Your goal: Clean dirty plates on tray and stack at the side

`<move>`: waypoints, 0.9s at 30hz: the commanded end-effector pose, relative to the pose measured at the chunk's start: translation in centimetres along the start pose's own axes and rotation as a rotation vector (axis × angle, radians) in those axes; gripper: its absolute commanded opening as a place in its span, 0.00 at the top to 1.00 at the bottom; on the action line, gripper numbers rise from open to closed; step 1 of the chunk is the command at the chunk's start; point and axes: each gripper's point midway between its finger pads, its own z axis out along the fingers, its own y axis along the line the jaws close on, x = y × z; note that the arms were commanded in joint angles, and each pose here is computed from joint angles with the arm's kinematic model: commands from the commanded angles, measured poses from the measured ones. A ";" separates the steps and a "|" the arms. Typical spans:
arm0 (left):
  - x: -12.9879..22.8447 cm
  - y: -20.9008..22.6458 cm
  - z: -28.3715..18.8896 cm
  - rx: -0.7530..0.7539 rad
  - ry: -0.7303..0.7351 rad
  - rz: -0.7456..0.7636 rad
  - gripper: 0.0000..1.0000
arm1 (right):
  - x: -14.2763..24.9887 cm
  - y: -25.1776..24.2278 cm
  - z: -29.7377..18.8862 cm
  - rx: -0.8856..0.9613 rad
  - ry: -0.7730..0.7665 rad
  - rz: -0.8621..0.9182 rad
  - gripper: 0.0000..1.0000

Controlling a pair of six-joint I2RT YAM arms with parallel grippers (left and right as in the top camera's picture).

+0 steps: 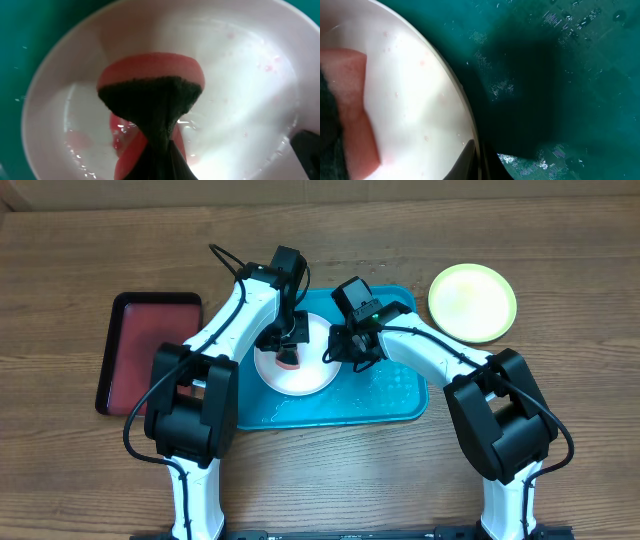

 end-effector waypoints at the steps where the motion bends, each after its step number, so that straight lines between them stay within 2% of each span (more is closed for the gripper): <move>1: 1.5 -1.0 0.4 0.050 0.062 0.022 0.96 | -0.1 -0.9 0.1 0.036 -0.009 0.010 0.96; 5: 2.8 -0.5 0.6 0.017 0.107 0.074 0.96 | -0.1 -0.9 0.1 0.038 -0.011 0.009 0.96; 8: 2.9 1.6 0.8 -0.093 0.100 0.085 0.96 | -0.1 -0.9 0.1 0.038 -0.010 0.009 0.96; 14: 0.9 6.2 -0.1 -0.335 0.003 0.057 0.96 | -0.1 -0.9 0.1 0.038 -0.010 0.010 0.96; 16: 0.1 6.8 -0.3 -0.368 -0.033 0.029 0.96 | -0.1 -0.9 0.1 0.038 -0.010 0.010 0.96; 23: -2.2 4.9 -0.1 -0.278 -0.131 -0.014 0.96 | -0.1 -0.9 0.1 0.037 -0.011 0.010 0.96; 27: -2.3 -0.3 0.6 0.017 -0.095 -0.007 0.96 | -0.2 -0.9 0.1 0.036 -0.013 0.009 0.96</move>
